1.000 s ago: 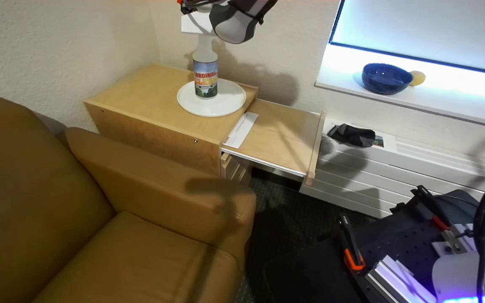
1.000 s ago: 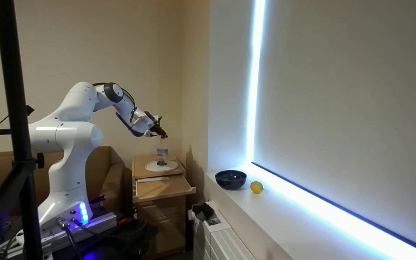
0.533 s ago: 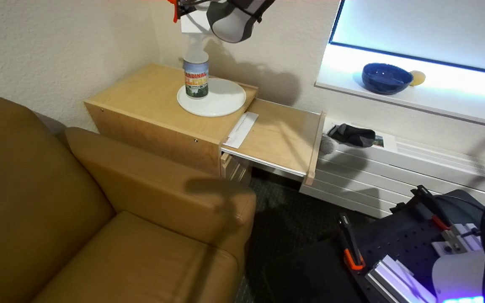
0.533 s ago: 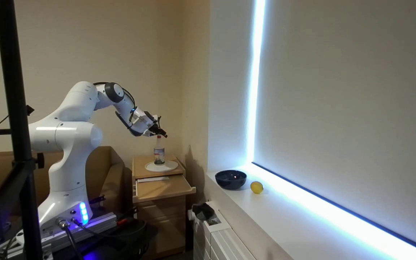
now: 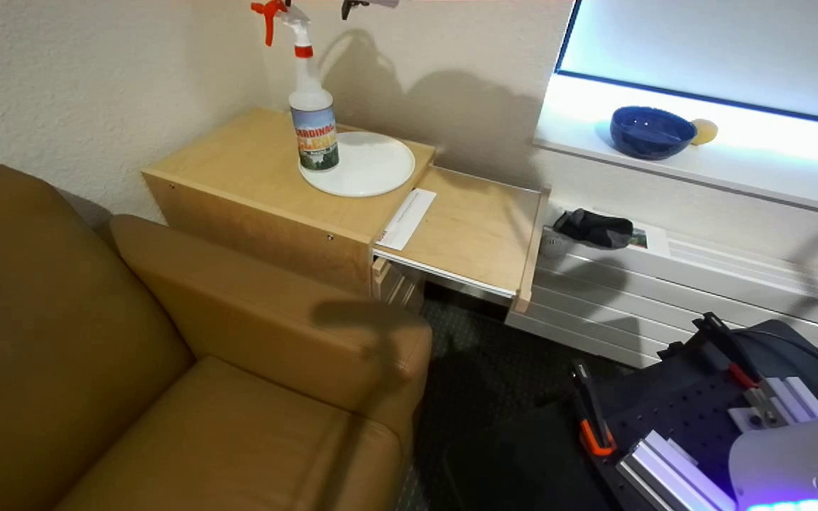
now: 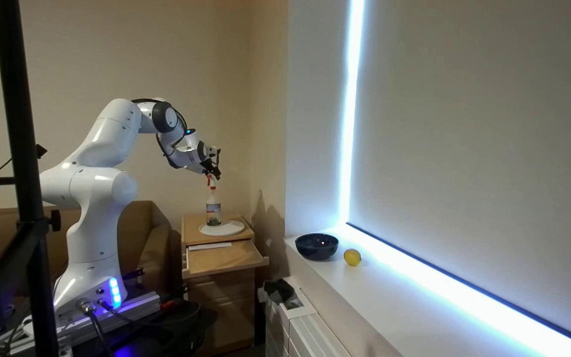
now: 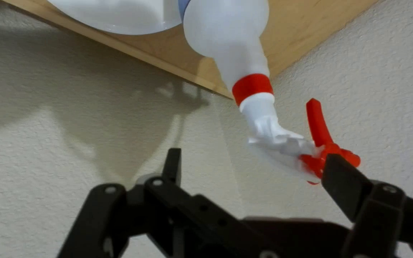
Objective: Pick up the bottle from the counter and put it on the white plate
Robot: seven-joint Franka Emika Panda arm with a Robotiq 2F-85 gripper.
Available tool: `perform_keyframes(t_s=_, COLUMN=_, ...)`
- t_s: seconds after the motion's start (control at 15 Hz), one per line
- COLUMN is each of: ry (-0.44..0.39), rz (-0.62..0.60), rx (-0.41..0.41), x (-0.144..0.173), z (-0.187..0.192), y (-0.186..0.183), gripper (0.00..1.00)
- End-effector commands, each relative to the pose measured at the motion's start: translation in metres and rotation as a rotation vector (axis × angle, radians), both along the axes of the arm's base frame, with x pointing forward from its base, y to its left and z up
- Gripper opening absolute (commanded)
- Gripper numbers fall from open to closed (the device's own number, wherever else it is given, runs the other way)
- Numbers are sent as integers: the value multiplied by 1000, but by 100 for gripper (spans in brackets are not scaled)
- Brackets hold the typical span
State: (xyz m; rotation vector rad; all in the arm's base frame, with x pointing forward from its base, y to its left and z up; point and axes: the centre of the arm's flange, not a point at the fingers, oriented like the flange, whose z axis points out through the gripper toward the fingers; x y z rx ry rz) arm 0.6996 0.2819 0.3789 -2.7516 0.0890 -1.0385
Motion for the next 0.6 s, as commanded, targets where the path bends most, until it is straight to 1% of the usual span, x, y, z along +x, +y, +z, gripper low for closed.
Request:
perform_keyframes(t_s=0.0, ry=118, rz=17, rx=-16, x=-9, z=20, y=-24, gripper=100)
perform_keyframes(t_s=0.07, ry=149, rz=19, rx=-24, x=-12, z=24, y=-28, gripper=100)
perform_keyframes(t_s=0.2, ry=225, rz=47, rx=-8, x=-22, z=37, y=-36, gripper=100)
perform_keyframes(t_s=0.27, ry=259, rz=71, rx=16, x=-32, z=45, y=-41, gripper=100)
perform_keyframes(t_s=0.33, ry=276, rz=90, rx=41, x=-39, z=52, y=-44, gripper=100)
perform_keyframes(t_s=0.47, ry=291, rz=94, rx=103, x=-55, z=59, y=-57, gripper=100)
perform_keyframes(t_s=0.53, ry=249, rz=81, rx=77, x=-26, z=52, y=-29, gripper=100)
